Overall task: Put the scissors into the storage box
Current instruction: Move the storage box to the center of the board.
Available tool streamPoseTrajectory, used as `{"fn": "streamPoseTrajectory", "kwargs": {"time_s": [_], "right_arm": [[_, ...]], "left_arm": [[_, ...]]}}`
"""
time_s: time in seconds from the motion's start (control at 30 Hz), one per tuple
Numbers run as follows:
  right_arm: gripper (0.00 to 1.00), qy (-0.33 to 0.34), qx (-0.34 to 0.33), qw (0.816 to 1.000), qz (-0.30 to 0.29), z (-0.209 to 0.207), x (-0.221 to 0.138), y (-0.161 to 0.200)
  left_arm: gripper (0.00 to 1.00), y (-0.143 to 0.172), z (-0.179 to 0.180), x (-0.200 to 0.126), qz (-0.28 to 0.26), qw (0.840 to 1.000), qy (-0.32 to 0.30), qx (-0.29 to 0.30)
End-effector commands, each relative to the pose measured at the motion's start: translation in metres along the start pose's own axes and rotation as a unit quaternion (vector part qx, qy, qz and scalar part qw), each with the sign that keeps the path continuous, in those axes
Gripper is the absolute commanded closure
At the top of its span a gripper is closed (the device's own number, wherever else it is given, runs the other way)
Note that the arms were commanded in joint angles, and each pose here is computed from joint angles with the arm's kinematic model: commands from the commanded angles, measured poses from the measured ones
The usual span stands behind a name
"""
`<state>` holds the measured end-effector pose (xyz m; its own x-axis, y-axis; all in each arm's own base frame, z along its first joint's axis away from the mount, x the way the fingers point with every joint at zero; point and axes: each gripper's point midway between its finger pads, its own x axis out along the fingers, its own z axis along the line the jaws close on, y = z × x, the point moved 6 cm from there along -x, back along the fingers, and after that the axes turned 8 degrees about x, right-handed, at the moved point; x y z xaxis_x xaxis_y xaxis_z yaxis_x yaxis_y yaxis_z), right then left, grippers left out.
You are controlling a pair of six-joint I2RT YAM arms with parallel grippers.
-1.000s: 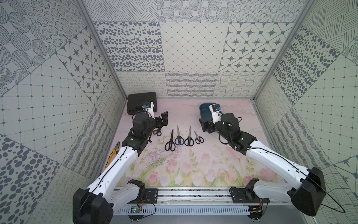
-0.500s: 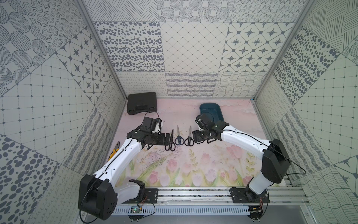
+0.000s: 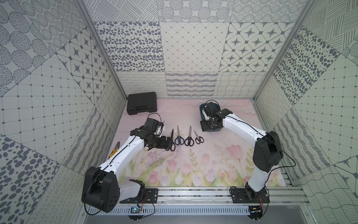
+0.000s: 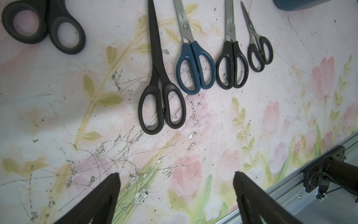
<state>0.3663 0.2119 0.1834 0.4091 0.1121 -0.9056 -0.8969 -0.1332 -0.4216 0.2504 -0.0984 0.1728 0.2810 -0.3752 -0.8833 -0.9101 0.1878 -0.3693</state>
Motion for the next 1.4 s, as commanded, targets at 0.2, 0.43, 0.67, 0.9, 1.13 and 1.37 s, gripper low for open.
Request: {"fn": "streamPoseTrajectory", "kwargs": {"time_s": [0.2, 0.43, 0.67, 0.9, 1.13, 1.37], "right_arm": [[0.40, 0.059, -0.056, 0.996, 0.029, 0.010, 0.079, -0.029], [0.70, 0.093, -0.032, 0.994, 0.044, 0.003, 0.096, -0.026], [0.96, 0.088, 0.018, 0.994, 0.064, -0.004, 0.086, -0.008], [1.00, 0.076, 0.045, 0.992, 0.086, -0.011, 0.067, 0.017], [1.00, 0.038, 0.023, 0.991, 0.128, -0.005, 0.022, 0.060], [1.00, 0.024, -0.002, 0.987, 0.161, 0.002, 0.011, 0.095]], "left_arm": [[0.03, 0.006, 0.001, 0.005, 0.027, 1.000, -0.001, 0.002], [0.03, 0.006, 0.001, 0.006, 0.031, 1.000, -0.002, 0.001], [0.03, 0.006, 0.002, 0.008, 0.035, 0.999, -0.002, -0.001], [0.02, 0.006, 0.001, 0.001, 0.020, 1.000, -0.007, 0.003], [0.02, 0.004, 0.003, -0.002, 0.011, 1.000, -0.016, 0.006], [0.02, 0.004, 0.006, -0.003, 0.011, 1.000, -0.017, -0.002]]}}
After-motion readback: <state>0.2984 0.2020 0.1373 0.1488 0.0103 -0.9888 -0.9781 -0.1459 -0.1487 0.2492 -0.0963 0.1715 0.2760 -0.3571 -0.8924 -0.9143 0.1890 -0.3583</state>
